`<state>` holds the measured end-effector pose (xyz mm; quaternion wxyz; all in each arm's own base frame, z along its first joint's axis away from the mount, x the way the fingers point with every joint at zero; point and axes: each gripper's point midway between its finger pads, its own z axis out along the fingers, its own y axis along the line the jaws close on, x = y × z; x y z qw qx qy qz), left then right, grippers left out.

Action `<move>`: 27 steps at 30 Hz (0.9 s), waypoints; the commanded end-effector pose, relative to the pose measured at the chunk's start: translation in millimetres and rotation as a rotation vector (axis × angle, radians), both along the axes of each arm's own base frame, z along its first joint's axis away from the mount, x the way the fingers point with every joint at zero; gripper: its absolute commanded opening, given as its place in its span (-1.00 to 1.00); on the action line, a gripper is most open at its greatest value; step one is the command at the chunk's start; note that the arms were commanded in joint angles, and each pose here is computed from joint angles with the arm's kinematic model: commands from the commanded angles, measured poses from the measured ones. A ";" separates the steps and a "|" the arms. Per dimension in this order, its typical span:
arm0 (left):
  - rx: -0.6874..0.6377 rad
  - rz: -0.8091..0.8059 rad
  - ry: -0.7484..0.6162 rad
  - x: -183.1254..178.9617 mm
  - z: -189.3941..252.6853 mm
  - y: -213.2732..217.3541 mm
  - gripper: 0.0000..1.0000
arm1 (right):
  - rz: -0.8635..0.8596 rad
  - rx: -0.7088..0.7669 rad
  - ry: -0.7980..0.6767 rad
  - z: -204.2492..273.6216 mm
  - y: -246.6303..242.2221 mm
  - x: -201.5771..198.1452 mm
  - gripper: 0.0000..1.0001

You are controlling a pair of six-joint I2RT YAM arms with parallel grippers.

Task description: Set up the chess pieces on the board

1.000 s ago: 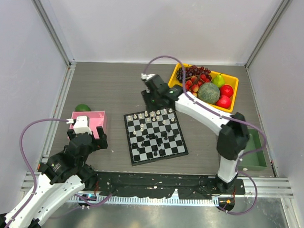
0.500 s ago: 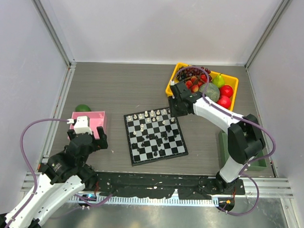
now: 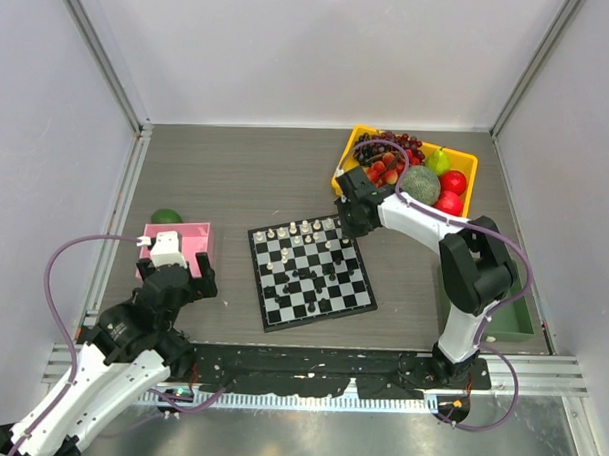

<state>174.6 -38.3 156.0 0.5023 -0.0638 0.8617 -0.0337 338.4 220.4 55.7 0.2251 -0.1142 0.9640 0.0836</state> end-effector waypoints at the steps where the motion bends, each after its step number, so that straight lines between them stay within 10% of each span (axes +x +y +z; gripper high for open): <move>1: -0.014 0.021 -0.025 6.5 4.8 -1.6 0.98 | -0.002 0.036 -0.068 18.3 6.8 19.3 -0.66; 27: -0.013 0.026 -0.022 6.4 4.0 -1.1 0.98 | 0.011 0.033 -0.073 15.6 10.8 31.7 -0.56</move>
